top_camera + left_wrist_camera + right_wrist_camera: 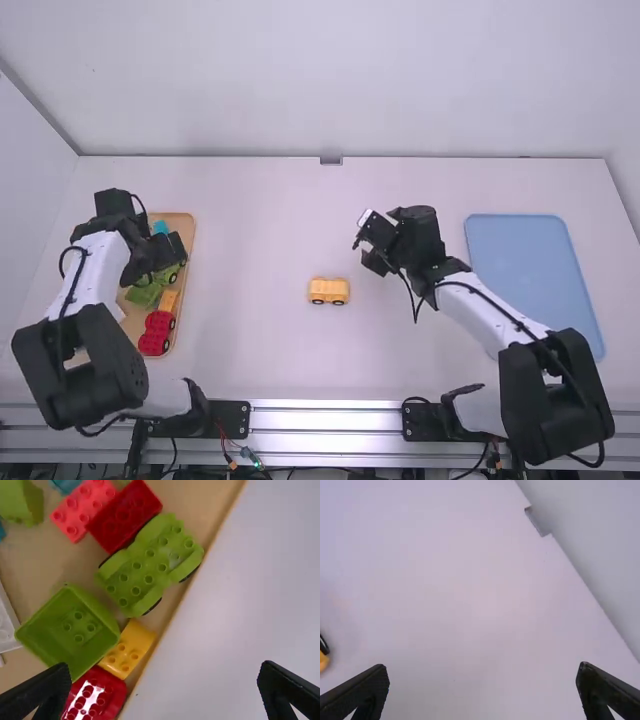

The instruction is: Assemble lego blocks to make yellow taxi

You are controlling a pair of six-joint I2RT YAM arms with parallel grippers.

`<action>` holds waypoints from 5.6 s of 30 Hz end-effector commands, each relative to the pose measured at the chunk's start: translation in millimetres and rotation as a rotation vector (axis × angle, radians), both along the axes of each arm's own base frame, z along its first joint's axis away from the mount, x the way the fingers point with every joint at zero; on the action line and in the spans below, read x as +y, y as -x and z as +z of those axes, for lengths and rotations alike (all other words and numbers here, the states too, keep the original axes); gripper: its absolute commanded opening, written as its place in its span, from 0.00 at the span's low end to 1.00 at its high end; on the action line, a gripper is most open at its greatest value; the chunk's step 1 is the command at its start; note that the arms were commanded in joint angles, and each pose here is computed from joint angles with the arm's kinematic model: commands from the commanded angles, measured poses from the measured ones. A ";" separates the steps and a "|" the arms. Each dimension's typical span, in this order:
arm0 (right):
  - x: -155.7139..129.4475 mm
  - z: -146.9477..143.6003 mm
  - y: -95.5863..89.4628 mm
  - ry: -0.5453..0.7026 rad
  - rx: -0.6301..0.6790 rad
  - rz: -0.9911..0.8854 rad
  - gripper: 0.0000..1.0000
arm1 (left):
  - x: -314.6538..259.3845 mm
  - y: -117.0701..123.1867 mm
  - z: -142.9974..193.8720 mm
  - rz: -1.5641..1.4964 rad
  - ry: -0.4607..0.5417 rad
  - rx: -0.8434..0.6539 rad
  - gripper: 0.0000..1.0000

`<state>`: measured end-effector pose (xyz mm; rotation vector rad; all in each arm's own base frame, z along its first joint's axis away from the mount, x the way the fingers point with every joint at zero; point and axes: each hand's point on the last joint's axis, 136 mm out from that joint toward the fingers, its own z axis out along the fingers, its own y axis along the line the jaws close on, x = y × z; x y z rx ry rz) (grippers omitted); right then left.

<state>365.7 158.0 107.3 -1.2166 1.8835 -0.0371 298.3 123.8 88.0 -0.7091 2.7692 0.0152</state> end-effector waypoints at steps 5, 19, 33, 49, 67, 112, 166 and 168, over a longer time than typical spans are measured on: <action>5.2 20.8 -8.3 -0.029 -0.061 -0.002 0.99 | -7.9 8.0 -37.7 -0.152 0.037 0.105 0.77; 6.1 25.0 -11.0 -0.035 -0.081 -0.003 0.99 | -9.0 35.2 -82.9 -0.098 0.026 0.178 0.74; 7.6 34.7 -17.2 -0.082 -0.106 -0.031 0.99 | 6.4 51.5 -93.7 -0.101 -0.058 0.229 0.66; 8.2 37.4 -18.6 -0.086 -0.119 -0.029 0.99 | 17.4 63.1 -99.4 -0.082 -0.132 0.271 0.59; 8.7 41.0 -20.6 -0.092 -0.134 -0.029 0.99 | 16.6 53.8 -99.7 -0.116 0.004 0.160 0.59; 8.8 40.4 -20.4 -0.092 -0.132 -0.030 0.99 | 23.3 55.3 -91.8 -0.088 -0.023 0.195 0.50; 8.1 36.7 -18.3 -0.086 -0.115 -0.030 0.99 | 12.2 10.4 -53.0 -0.148 -0.040 -0.032 0.17; 8.1 34.7 -16.9 -0.084 -0.106 -0.027 0.99 | -9.3 -0.7 -41.7 -0.275 -0.013 -0.096 0.17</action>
